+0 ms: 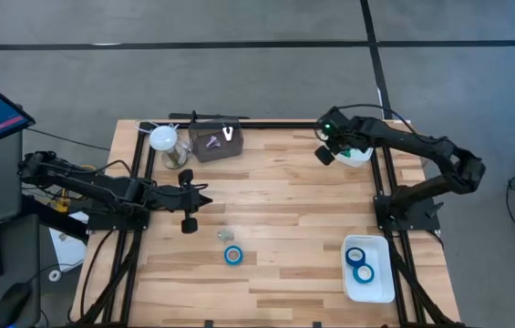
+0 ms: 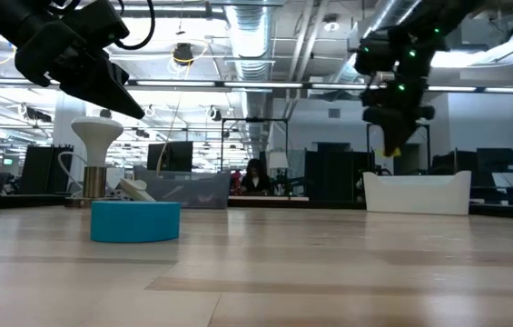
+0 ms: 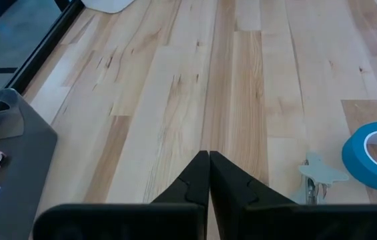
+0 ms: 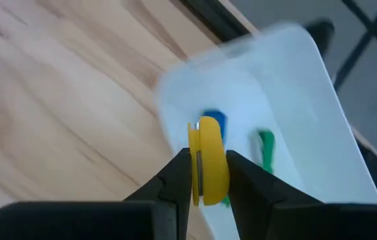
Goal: Pick and place Stapler, Stapler remover, tape
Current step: Put the yellow stapler into the top white bin
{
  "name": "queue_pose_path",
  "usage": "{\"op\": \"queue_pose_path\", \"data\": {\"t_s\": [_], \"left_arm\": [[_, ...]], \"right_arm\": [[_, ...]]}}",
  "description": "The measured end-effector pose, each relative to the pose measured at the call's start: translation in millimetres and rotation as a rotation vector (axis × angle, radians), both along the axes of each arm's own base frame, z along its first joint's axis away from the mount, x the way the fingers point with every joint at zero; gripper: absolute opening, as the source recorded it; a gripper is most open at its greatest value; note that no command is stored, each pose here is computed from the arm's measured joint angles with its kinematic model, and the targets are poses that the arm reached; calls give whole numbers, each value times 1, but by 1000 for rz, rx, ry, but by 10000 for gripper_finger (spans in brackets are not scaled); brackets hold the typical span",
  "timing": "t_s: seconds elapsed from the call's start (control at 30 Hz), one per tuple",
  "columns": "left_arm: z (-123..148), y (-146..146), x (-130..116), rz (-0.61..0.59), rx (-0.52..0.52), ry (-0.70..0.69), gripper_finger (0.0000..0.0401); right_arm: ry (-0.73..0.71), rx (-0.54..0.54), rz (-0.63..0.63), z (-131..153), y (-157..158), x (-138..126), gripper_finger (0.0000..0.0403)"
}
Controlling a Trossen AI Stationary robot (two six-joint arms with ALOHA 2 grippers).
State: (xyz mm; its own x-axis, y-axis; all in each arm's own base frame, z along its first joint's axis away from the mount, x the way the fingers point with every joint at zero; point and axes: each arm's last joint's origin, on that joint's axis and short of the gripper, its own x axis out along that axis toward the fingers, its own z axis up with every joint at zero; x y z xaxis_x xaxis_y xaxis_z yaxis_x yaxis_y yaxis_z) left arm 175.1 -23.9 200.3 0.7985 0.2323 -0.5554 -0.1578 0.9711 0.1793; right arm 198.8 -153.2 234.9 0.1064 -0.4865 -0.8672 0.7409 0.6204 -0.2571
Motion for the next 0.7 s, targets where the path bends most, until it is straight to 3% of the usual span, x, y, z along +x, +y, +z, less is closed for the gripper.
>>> {"op": "queue_pose_path", "data": {"t_s": [0.3,0.7], "left_arm": [[0,0,0,0,0,0,4],[0,0,0,0,0,-1,4]], "right_arm": [[32,49,-142,-19,-15,-35,77],[24,97,-210,-29,-24,-51,77]]}}
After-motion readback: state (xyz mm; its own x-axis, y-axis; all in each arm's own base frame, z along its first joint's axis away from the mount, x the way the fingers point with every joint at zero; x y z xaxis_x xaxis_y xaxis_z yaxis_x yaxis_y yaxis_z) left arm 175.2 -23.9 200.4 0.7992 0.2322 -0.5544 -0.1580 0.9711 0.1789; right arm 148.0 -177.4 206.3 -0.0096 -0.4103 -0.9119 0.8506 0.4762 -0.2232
